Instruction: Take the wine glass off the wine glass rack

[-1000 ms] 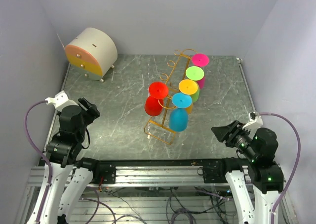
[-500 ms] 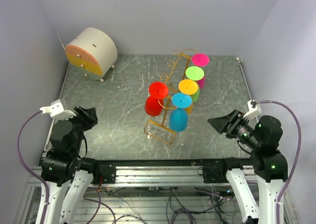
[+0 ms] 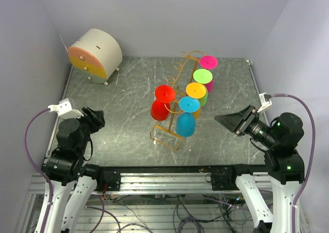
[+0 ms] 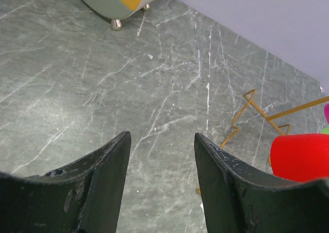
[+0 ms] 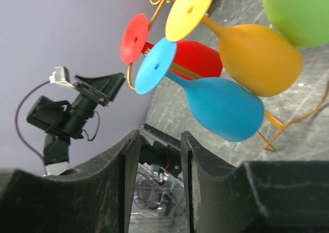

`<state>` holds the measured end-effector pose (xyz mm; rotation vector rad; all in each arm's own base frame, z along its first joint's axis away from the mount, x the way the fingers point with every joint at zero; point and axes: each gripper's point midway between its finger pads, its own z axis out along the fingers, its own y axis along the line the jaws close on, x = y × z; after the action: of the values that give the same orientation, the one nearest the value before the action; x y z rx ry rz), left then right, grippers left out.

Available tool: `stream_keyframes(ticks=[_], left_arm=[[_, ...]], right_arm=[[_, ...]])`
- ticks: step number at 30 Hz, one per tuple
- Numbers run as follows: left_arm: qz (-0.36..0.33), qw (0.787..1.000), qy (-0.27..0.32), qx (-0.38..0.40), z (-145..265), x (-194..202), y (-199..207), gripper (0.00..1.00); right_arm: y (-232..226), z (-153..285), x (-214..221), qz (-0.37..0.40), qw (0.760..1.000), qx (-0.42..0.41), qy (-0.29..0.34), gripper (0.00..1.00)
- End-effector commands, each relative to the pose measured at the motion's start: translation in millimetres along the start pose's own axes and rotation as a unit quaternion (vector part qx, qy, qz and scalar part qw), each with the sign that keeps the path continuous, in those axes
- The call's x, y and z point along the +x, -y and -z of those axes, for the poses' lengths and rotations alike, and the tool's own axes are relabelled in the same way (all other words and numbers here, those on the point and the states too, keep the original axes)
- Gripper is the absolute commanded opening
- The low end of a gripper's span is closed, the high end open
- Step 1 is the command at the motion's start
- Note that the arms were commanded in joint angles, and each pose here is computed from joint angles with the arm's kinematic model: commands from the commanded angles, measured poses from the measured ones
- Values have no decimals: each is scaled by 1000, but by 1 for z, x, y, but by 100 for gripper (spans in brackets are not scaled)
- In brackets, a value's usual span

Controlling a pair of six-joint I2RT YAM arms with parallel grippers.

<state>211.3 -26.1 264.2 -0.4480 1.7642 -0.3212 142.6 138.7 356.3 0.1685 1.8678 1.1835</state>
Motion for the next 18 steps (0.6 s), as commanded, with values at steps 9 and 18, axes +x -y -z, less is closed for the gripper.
stream_keyframes(ticks=[9, 18], left_arm=[[9, 1000, 4, 25, 5, -4, 10, 63], [10, 1000, -3, 23, 3, -1, 11, 62]], right_arm=[[-12, -21, -18, -46, 998, -25, -27, 38], [4, -34, -31, -45, 998, 22, -32, 43]])
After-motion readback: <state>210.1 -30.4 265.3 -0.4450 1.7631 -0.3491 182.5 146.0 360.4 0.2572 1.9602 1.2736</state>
